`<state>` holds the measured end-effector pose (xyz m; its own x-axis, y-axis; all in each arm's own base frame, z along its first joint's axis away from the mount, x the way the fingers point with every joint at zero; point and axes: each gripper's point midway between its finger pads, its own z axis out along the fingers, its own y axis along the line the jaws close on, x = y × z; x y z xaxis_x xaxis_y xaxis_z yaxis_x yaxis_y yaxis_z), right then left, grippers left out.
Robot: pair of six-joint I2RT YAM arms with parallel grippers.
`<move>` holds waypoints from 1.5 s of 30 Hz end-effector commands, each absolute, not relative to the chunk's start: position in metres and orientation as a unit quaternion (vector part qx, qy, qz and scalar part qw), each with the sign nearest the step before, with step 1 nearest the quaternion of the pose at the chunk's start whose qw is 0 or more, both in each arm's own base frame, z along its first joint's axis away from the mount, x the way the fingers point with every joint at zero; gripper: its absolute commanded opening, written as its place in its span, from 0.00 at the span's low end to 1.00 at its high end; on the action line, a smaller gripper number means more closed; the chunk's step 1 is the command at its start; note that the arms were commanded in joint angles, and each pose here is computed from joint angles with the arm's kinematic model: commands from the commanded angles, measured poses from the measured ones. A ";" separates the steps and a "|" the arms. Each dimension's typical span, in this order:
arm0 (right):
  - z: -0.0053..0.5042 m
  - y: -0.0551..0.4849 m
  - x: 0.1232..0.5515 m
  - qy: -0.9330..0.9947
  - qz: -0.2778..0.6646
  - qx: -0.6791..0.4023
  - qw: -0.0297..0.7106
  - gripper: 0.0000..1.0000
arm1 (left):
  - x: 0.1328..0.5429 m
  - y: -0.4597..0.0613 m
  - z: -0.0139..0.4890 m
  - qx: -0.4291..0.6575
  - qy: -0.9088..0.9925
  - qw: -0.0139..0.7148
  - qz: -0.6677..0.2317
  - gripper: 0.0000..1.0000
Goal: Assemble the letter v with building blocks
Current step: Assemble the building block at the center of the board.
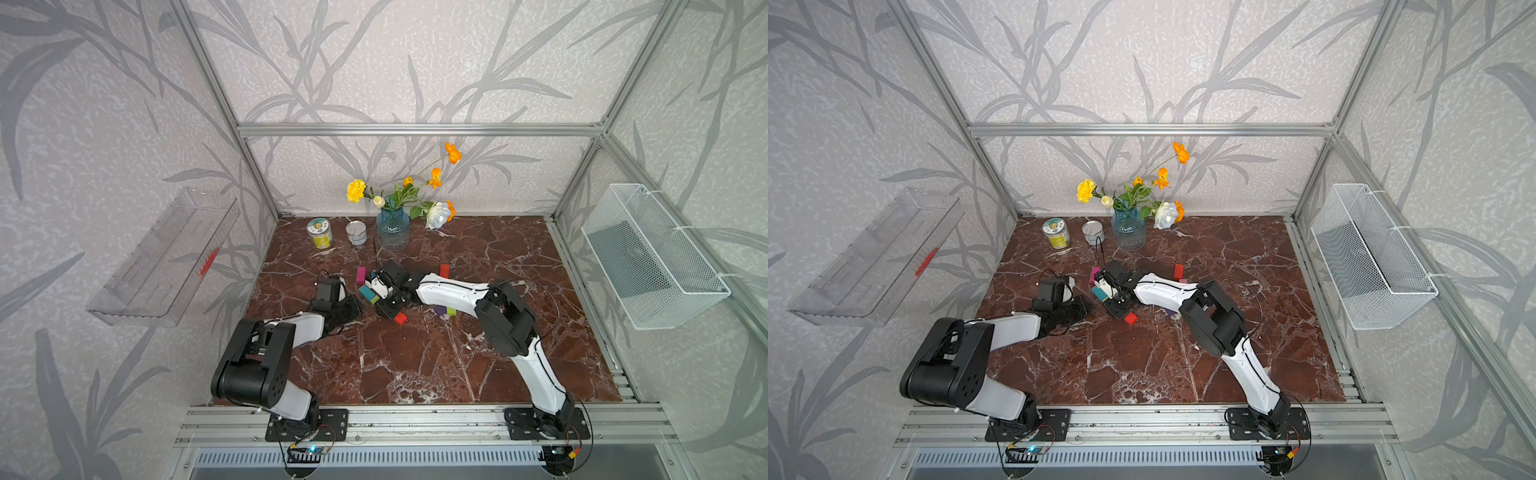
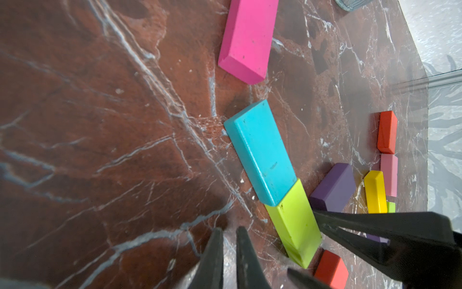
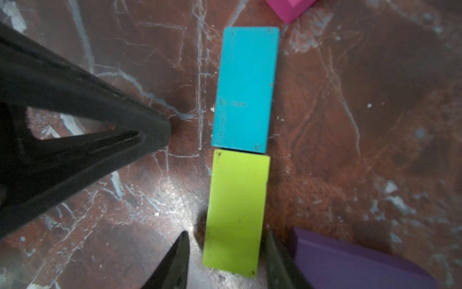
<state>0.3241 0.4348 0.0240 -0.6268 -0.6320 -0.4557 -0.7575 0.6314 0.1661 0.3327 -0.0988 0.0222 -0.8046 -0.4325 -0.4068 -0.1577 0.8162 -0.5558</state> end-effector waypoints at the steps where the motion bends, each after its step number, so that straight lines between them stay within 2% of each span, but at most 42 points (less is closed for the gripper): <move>1: 0.027 0.435 0.316 0.889 0.185 -0.382 0.172 0.54 | 0.329 -0.095 0.016 -0.167 0.920 0.254 -0.248 0.13; 9: 0.058 0.436 0.317 0.879 0.207 -0.375 0.207 0.53 | 0.329 -0.097 0.018 -0.164 0.919 0.254 -0.253 0.13; 12: 0.065 0.431 0.317 0.880 0.209 -0.367 0.219 0.44 | 0.329 -0.100 0.019 -0.161 0.917 0.254 -0.263 0.09; 19: 0.070 0.417 0.310 0.887 0.221 -0.345 0.215 0.15 | 0.329 -0.103 0.019 -0.159 0.915 0.254 -0.272 0.00; 22: 0.074 0.403 0.306 0.890 0.212 -0.340 0.217 0.12 | 0.329 -0.105 0.022 -0.156 0.913 0.255 -0.277 0.00; 28: 0.071 0.368 0.297 0.897 0.183 -0.343 0.211 0.13 | 0.324 -0.112 0.023 -0.146 0.912 0.252 -0.288 0.00; 33: 0.062 0.358 0.286 0.891 0.181 -0.363 0.202 0.35 | 0.317 -0.118 0.025 -0.140 0.913 0.250 -0.291 0.00; 35: 0.058 0.360 0.284 0.889 0.188 -0.369 0.198 0.40 | 0.314 -0.120 0.027 -0.138 0.913 0.252 -0.290 0.00; 39: 0.055 0.366 0.283 0.883 0.202 -0.374 0.201 0.45 | 0.307 -0.126 0.032 -0.128 0.915 0.254 -0.285 0.00; 45: 0.046 0.373 0.283 0.878 0.209 -0.384 0.195 0.48 | 0.297 -0.137 0.036 -0.113 0.917 0.257 -0.282 0.00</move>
